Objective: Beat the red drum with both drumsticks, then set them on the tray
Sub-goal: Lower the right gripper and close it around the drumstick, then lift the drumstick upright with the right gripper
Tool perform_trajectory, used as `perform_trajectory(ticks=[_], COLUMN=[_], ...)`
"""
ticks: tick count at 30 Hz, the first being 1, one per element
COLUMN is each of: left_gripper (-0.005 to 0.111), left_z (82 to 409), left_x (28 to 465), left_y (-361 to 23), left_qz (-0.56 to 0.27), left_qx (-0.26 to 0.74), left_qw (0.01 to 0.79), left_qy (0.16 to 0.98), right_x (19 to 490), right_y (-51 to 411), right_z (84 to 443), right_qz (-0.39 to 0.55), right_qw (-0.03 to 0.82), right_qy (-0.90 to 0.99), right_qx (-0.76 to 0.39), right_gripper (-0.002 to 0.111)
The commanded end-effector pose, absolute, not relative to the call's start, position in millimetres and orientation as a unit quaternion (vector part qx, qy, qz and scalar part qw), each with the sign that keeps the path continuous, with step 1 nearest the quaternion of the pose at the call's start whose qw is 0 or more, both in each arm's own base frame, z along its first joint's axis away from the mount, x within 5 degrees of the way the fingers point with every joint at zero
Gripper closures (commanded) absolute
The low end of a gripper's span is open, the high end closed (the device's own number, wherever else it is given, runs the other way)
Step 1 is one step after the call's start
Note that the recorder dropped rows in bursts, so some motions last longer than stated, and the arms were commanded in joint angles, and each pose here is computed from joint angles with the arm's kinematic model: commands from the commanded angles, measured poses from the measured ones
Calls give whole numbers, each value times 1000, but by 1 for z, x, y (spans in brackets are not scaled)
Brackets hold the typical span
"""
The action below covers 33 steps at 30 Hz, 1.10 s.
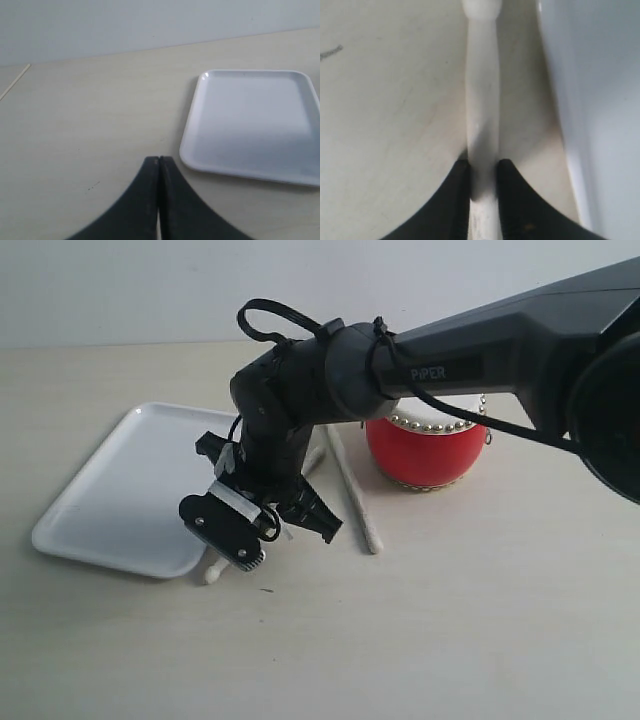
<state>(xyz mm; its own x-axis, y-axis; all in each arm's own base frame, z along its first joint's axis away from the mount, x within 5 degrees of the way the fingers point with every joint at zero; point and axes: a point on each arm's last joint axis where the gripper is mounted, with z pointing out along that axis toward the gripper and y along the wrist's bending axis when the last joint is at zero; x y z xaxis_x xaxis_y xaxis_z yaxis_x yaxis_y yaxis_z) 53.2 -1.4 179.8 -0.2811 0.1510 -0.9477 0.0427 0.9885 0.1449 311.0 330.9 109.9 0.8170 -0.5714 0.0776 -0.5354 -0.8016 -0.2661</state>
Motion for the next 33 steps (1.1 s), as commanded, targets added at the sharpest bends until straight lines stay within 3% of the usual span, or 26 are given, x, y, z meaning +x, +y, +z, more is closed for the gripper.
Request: perform_trajectory(ticks=[1, 11, 22, 33], left_gripper=[107, 107, 107, 107], left_z=[180, 180, 180, 180], left_x=[53, 53, 53, 53], left_y=[-1, -1, -1, -1], left_qz=[47, 47, 47, 47], left_qx=[62, 62, 62, 62], left_qw=[600, 600, 600, 600], left_qy=[796, 796, 796, 796], right_x=[311, 313, 309, 289], right_y=[332, 333, 326, 305], right_z=[110, 122, 196, 269], right_qz=[-73, -87, -128, -81], right_qw=[120, 141, 199, 254], right_qy=[311, 305, 298, 504], right_qx=[-940, -938, -925, -822], right_gripper=[105, 108, 108, 108])
